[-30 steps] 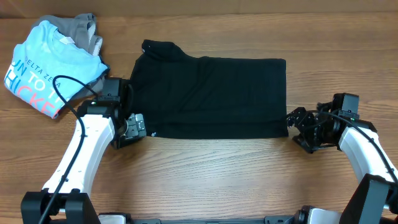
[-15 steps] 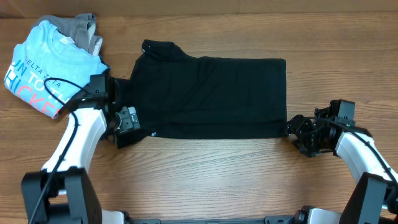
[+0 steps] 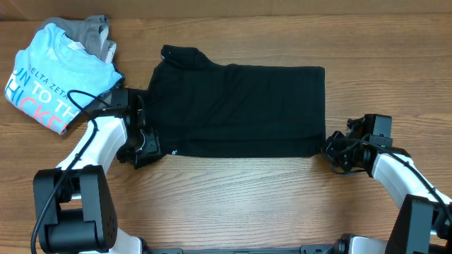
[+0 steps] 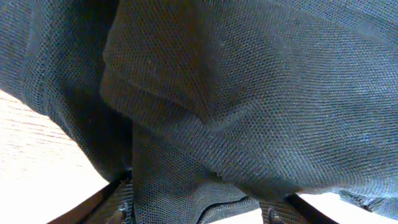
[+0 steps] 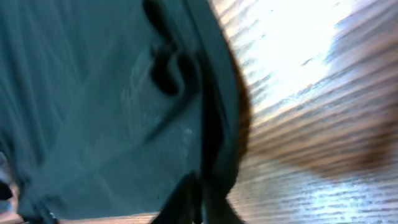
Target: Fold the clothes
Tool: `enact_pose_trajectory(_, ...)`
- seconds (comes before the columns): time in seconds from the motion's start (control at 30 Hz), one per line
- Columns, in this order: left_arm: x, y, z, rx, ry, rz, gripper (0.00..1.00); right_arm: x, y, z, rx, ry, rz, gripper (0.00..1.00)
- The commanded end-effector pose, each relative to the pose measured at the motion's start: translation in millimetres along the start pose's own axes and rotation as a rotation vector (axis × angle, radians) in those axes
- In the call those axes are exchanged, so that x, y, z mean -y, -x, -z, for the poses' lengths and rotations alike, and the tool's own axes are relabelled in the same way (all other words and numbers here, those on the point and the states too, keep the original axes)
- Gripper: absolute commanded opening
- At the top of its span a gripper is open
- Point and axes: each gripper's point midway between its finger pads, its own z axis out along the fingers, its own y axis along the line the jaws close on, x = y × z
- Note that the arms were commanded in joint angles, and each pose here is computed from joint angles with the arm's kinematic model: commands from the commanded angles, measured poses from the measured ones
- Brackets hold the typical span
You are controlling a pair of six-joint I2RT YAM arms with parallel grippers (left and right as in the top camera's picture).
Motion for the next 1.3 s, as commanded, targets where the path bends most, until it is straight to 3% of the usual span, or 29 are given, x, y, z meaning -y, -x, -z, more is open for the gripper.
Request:
enact_pose_trajectory(0.0,4,-1,0,-0.003,-0.013,-0.024,0.69,15,-5,0,-0.011,-0.062,-0.034,0.04)
enact_pose_trajectory(0.27,4,3,14,-0.021,-0.003,-0.039,0.78,69,9,39,0.053,-0.322,-0.199,0.04)
enact_pose_trajectory(0.63,15,-15,21,-0.102,-0.071,-0.093,0.85,99,0,56,0.069,-0.480,-0.319,0.04)
enact_pose_trajectory(0.87,19,-9,16,-0.070,-0.094,-0.139,0.89,99,0,55,0.070,-0.479,-0.318,0.04)
enact_pose_trajectory(1.03,45,17,18,0.047,-0.212,-0.212,0.84,98,3,55,0.080,-0.474,-0.314,0.04)
enact_pose_trajectory(1.27,57,17,15,0.055,-0.206,-0.248,0.84,95,3,54,0.079,-0.458,-0.313,0.04)
